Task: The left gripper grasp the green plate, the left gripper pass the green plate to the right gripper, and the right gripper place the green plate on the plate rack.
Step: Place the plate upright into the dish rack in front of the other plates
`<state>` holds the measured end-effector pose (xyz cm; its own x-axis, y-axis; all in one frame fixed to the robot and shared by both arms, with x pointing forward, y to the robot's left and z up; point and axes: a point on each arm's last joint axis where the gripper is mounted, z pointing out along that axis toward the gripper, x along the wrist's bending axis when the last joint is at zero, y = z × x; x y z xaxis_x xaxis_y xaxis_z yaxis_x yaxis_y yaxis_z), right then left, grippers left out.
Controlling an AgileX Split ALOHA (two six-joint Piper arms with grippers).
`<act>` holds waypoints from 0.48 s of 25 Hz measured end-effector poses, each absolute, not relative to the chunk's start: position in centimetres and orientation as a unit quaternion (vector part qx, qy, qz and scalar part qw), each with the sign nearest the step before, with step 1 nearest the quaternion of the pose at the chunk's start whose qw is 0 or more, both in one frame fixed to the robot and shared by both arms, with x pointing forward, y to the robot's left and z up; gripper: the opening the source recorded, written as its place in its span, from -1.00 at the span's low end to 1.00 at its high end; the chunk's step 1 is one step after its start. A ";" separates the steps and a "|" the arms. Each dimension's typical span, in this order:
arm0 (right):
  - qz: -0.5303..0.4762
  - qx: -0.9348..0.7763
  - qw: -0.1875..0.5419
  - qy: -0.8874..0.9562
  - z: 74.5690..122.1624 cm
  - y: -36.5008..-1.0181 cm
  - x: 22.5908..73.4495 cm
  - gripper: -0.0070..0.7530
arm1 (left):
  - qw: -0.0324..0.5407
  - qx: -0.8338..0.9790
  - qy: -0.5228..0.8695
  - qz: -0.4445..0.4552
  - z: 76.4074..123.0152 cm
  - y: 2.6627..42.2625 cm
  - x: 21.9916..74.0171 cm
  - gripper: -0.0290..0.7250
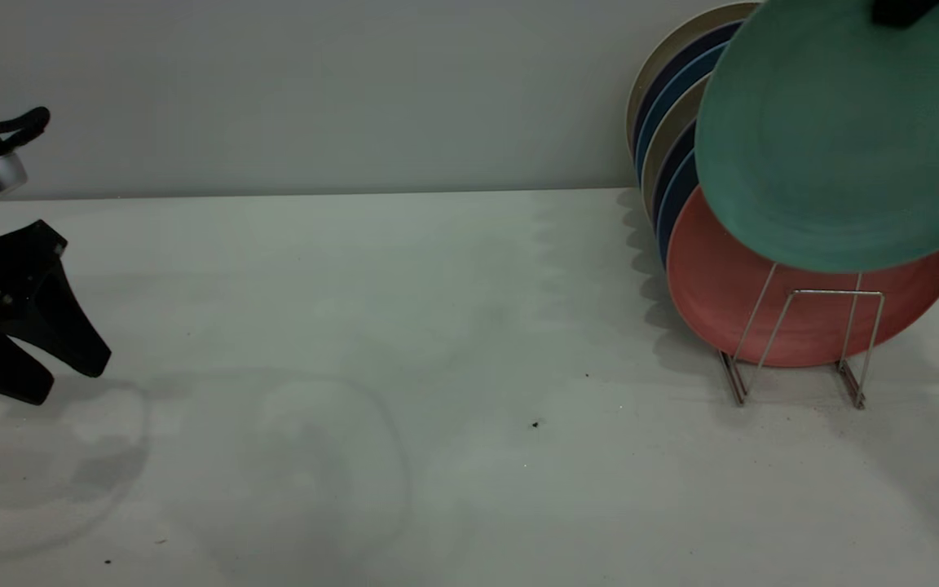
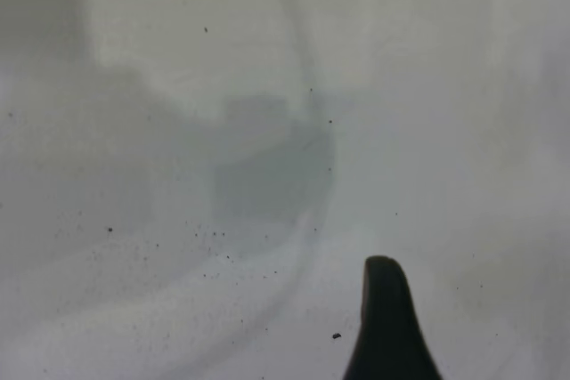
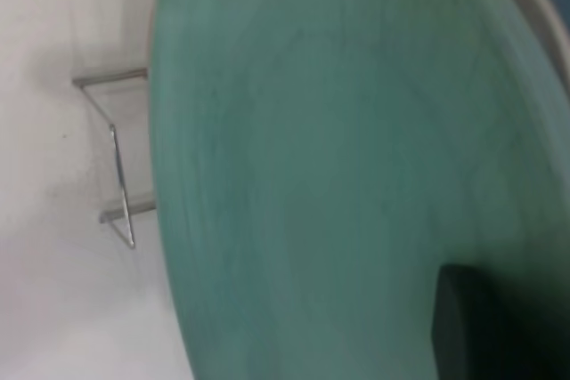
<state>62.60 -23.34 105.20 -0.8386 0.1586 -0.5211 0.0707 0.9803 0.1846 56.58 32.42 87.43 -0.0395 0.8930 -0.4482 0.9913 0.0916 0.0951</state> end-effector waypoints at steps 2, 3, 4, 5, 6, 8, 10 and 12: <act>0.078 0.061 0.272 0.957 104.6 -23.3 62.9 -0.73 | 0.202 0.663 0.711 -0.122 87.4 32.4 56.6 0.46; 0.077 0.061 0.271 0.958 104.4 -23.3 63.0 -0.73 | 0.202 0.663 0.711 -0.122 87.4 32.4 56.6 0.45; 0.077 0.061 0.270 0.958 104.3 -23.3 63.0 -0.73 | 0.202 0.663 0.711 -0.122 87.4 32.4 56.6 0.43; 0.077 0.063 0.268 0.958 104.1 -23.3 63.1 -0.73 | 0.202 0.663 0.711 -0.122 87.4 32.4 56.6 0.42; 0.078 0.065 0.267 0.958 104.0 -23.2 63.2 -0.73 | 0.202 0.663 0.711 -0.121 87.4 32.4 56.6 0.42; 0.078 0.071 0.259 0.960 103.4 -23.2 63.4 -0.73 | 0.202 0.663 0.711 -0.120 87.4 32.4 56.6 0.41; 0.078 0.076 0.249 0.962 102.5 -23.1 63.6 -0.73 | 0.202 0.663 0.711 -0.118 87.4 32.5 56.6 0.41; 0.076 0.081 0.235 0.966 101.4 -23.1 64.0 -0.73 | 0.202 0.663 0.711 -0.117 87.4 32.5 56.6 0.41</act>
